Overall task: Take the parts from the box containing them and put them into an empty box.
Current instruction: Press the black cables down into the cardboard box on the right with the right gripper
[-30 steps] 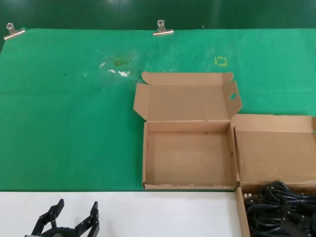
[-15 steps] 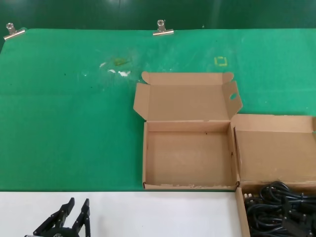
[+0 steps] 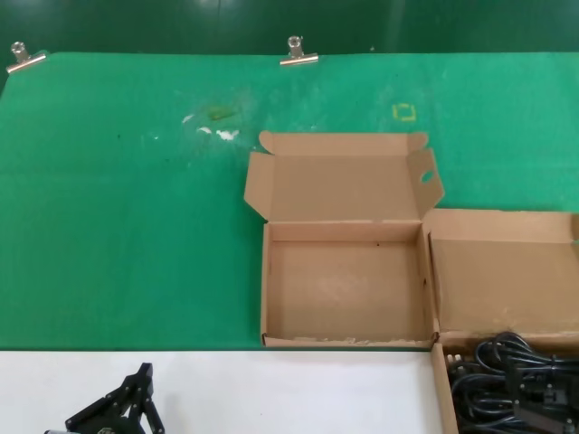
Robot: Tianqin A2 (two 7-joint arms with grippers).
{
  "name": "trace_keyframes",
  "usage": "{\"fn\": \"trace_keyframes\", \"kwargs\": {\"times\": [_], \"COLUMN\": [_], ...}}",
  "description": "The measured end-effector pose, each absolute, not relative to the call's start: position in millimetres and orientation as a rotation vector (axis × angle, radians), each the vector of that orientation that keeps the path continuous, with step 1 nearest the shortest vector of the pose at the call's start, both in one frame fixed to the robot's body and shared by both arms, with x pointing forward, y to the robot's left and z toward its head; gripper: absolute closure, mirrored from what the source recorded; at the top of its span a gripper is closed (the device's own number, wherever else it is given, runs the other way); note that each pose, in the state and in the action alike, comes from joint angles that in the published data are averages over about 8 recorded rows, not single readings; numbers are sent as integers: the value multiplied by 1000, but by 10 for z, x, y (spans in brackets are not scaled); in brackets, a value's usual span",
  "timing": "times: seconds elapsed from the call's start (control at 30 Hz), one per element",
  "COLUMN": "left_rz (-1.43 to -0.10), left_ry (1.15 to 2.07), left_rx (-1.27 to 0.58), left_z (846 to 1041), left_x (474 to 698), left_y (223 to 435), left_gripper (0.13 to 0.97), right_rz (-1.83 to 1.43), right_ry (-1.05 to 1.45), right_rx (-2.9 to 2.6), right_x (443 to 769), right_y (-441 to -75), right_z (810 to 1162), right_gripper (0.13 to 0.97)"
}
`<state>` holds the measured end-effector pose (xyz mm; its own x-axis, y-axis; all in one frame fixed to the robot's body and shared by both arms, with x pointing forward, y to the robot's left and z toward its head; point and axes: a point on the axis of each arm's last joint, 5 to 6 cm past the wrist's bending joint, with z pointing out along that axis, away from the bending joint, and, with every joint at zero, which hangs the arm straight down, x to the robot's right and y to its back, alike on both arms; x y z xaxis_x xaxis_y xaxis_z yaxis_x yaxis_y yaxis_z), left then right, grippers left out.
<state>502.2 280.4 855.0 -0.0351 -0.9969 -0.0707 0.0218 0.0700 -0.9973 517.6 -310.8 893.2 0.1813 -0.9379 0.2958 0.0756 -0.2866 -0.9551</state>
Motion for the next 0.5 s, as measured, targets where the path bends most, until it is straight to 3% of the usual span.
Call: {"fn": "trace_keyframes", "kwargs": {"times": [0.5], "left_rz": [-1193], "left_ry": [1253], "left_rx": [-1125], "left_z": [8550], "left_x": [5022], "left_y": [2804], "left_gripper": [948], "right_rz": [-1262], "right_ry": [400], "right_rx": [-1942], "right_x": [5316], "right_y": [-3445], "right_z": [9525], "right_gripper": [130]}}
